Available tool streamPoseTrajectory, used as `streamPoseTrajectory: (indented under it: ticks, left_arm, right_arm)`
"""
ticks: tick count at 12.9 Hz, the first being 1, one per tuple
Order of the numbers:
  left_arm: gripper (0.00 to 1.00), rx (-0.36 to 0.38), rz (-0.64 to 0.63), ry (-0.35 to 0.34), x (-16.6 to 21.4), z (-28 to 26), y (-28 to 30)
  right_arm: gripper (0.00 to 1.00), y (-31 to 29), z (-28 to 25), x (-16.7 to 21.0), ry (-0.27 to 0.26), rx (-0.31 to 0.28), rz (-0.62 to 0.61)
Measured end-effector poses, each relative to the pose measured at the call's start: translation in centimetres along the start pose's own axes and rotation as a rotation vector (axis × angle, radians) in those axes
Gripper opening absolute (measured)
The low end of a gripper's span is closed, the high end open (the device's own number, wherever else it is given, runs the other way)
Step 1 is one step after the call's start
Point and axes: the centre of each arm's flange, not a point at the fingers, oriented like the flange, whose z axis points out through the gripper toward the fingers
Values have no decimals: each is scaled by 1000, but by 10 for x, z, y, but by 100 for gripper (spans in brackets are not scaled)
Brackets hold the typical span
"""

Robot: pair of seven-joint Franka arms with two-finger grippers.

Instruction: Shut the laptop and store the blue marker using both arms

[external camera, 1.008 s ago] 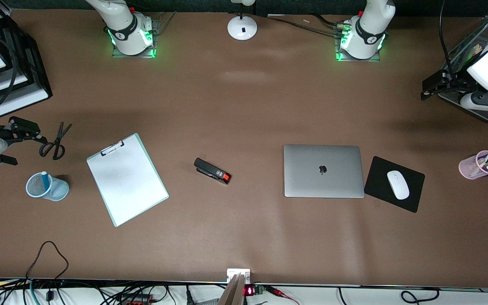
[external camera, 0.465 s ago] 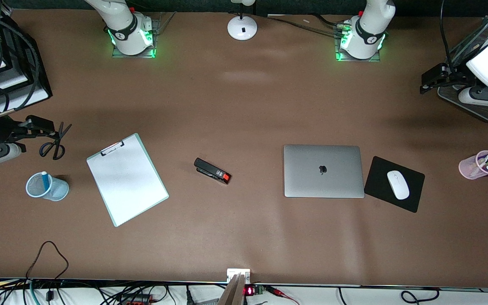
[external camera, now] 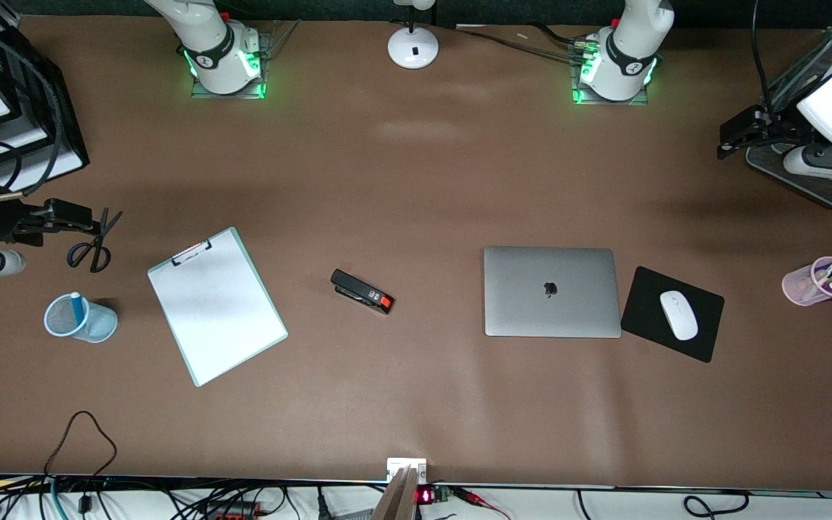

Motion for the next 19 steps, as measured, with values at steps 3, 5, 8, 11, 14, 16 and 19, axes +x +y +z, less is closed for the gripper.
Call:
streamPoseTrajectory:
  ticks: [3,5,8,11,14,16,19]
  left_arm:
    - [100,0,2,-1,0,0,0]
    - [100,0,3,-1,0,0,0]
    - [100,0,7,-3,1,1,1]
    - [100,0,8,-6,2,3,2]
    - [100,0,8,-7,2,3,2]
    - [100,-1,8,-8,3,4,2]
    - [100,-1,9,-10,4,5,2]
  right_arm:
    - [100,-1,-7,-6,-6,-33,14]
    - [100,-3,-14,-17,-39,-52,46]
    - [100,-7,-21,-23,-47,-74,63]
    - [100,-9,-20,-23,-50,-76,68]
    - [100,-9,-21,-23,-47,-79,71]
    - [100,-7,-22,-22,-36,-82,73]
    - [100,-5,-22,-22,-33,-83,78]
